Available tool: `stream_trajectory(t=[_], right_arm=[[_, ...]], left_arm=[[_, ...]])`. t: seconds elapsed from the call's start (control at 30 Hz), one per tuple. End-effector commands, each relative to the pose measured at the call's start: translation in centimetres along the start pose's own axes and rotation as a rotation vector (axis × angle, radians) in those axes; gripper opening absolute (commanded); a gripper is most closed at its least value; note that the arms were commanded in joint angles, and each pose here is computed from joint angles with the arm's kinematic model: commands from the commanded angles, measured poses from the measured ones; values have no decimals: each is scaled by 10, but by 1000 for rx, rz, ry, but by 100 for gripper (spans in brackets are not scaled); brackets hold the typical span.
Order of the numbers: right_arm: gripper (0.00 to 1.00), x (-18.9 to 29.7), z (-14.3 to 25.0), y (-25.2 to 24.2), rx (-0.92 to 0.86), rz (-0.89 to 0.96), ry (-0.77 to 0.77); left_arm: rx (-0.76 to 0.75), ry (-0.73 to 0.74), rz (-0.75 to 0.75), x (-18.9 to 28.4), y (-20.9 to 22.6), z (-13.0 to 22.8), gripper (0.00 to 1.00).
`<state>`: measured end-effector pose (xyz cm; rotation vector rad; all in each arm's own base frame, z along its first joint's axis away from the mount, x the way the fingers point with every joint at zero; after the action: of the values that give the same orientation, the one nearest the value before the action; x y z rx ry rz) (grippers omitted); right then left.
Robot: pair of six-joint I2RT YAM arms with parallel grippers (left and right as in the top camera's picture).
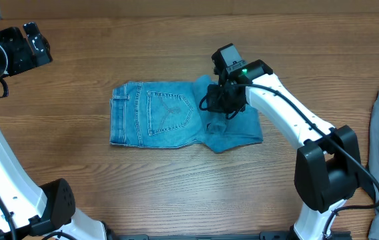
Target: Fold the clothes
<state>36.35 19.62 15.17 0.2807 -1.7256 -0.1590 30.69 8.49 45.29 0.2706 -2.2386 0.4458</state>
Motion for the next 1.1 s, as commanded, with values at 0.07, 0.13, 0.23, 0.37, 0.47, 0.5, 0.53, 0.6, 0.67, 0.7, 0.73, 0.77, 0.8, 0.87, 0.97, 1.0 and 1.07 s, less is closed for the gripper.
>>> stream_trajectory(t=[0.07, 0.13, 0.23, 0.37, 0.47, 0.5, 0.53, 0.6, 0.67, 0.7, 0.73, 0.77, 0.8, 0.87, 0.97, 1.0, 1.07], right_arm=[[4, 4, -1, 26, 77, -128, -18], [16, 4, 2, 38, 117, -172, -17], [42, 3, 8, 52, 168, -222, -1], [31, 7, 3, 50, 185, -215, -32], [22, 20, -7, 33, 146, -212, -70], [17, 24, -11, 27, 129, -210, -83], [14, 28, -15, 20, 105, -208, -94], [8, 32, -21, 7, 63, -208, -106], [5, 31, -22, -3, 39, -196, -97], [4, 28, -21, -5, 32, -191, -83], [4, 24, -19, -6, 27, -186, -66], [4, 19, -18, -7, 23, -181, -47], [4, 7, -13, -4, 26, -179, -16], [4, -11, -5, 0, 8, -172, 25], [4, -47, 20, 14, 0, -206, 138], [4, -56, 29, 19, 11, -215, 170], [4, -70, 45, 28, 35, -222, 219]], left_arm=[[3, 7, -7, -3, -1, 0, 100], [3, 7, -7, -3, -1, 0, 100], [3, 7, -7, -3, -1, 0, 100], [3, 7, -7, -3, -1, 0, 100], [3, 7, -7, -3, -1, 0, 100], [3, 7, -7, -4, -1, 0, 100], [2, 7, -7, -3, -1, 0, 100], [3, 7, -7, -3, -1, 0, 100], [3, 7, -7, -3, -1, 0, 100], [3, 7, -7, -4, -1, 0, 100], [3, 7, -7, -3, -1, 0, 100], [3, 7, -7, -3, -1, 0, 100], [3, 7, -7, -3, -1, 0, 100], [3, 7, -7, -3, -1, 0, 100], [3, 7, -7, -3, -1, 0, 100], [3, 7, -7, -3, -1, 0, 100], [3, 7, -7, -3, -1, 0, 100]])
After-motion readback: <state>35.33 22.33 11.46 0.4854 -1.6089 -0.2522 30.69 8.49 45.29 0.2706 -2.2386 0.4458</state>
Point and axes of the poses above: each gripper's point midway between its finger pads, its own x axis back along the fingers, its own y axis along the line the jaws close on, z = x × y, the point moved 7 cm from there along x, back along the fingers, and after that the axes turned 4 degrees about x, right-handed, at the moved point
